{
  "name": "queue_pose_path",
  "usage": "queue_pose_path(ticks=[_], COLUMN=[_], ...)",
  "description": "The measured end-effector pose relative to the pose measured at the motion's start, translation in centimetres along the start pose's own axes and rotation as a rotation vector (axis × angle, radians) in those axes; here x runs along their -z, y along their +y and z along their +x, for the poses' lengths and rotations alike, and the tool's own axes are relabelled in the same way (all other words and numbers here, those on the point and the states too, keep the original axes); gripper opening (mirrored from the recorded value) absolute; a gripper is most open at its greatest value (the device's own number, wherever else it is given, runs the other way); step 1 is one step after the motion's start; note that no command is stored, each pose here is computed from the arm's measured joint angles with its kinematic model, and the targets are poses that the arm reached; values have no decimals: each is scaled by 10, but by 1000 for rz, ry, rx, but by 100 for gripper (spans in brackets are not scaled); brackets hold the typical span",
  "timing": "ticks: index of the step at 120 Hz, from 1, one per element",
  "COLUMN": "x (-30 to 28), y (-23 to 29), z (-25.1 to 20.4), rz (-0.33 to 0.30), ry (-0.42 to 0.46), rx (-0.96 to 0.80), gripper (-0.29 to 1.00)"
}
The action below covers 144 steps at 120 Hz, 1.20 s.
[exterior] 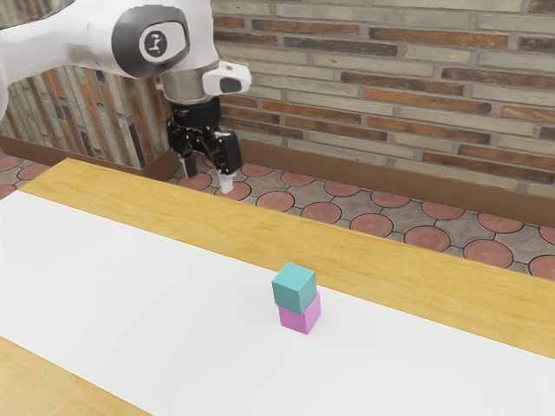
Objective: Pick up the blue block with one arm, and put the blue block on the table with one arm
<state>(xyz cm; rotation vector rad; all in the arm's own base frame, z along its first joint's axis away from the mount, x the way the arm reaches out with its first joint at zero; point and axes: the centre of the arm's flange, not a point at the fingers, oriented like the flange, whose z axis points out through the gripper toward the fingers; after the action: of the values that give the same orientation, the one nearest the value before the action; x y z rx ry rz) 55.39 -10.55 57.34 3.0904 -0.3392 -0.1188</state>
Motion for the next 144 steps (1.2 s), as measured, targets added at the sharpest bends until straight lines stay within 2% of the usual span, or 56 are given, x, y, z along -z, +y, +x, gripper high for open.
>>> queue_pose_path(ticks=[30,53,62,82,115,144], x=[-91,-123,-132,-145,-156,-168], y=[47,76,70,15,33,52], z=[-3,5,12,31,66,79], rz=[12,6,1,-12,-30,-38], ry=[9,48,59,75,99,92], rx=[-84,-137,-121,-6,-10,-6], gripper=[70,70,70,70,70,70])
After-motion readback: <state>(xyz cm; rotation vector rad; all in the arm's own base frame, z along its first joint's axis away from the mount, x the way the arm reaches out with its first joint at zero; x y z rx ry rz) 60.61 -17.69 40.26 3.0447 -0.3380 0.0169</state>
